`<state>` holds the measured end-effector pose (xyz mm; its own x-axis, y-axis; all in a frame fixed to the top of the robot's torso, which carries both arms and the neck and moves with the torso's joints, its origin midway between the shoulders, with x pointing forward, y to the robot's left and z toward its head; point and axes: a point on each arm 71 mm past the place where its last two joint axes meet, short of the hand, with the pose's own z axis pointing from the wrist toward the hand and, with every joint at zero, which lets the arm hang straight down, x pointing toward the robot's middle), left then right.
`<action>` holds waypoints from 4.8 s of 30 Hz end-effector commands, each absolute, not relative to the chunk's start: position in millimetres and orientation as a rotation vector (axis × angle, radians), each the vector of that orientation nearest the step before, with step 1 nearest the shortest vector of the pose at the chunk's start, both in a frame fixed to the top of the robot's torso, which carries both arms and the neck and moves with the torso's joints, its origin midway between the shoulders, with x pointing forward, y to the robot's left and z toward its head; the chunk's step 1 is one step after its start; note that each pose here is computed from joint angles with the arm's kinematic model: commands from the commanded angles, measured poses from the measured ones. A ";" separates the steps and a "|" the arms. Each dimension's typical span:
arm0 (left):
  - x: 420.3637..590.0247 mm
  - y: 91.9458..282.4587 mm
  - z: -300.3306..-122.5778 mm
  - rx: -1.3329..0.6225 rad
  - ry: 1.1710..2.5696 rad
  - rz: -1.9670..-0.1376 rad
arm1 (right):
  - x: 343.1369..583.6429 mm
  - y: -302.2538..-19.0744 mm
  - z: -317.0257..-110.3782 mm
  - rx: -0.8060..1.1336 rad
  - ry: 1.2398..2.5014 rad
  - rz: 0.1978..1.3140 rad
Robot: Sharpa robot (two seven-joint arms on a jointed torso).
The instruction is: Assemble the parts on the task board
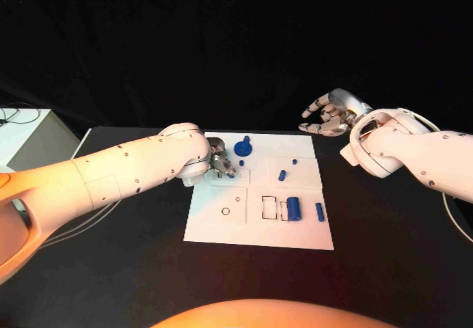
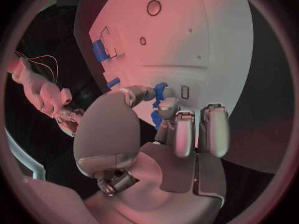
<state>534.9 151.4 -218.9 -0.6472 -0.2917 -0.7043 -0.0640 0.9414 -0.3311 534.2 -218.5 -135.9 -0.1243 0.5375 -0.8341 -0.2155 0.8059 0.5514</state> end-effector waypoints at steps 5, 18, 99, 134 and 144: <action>533.6 152.1 -223.5 -0.213 2.277 -0.314 | 533.5 -217.5 -136.1 0.245 1.579 0.657; 533.2 141.7 -221.7 -0.154 2.259 -0.304 | 532.9 -217.2 -136.0 0.244 1.580 0.657; 529.3 148.3 -220.5 -0.235 2.216 -0.351 | 531.9 -218.8 -135.7 0.237 1.578 0.652; 532.8 145.6 -223.6 -0.183 2.211 -0.310 | 531.5 -218.3 -135.8 0.233 1.581 0.652; 532.6 141.5 -225.5 -0.169 2.220 -0.306 | 531.2 -218.6 -135.9 0.236 1.583 0.652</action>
<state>533.6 143.9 -224.3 -0.6078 -0.2498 -0.7538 -0.0316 0.9561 -0.2913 531.8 -219.9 -135.6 -0.1255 0.5280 -0.8399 -0.2192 0.8109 0.5425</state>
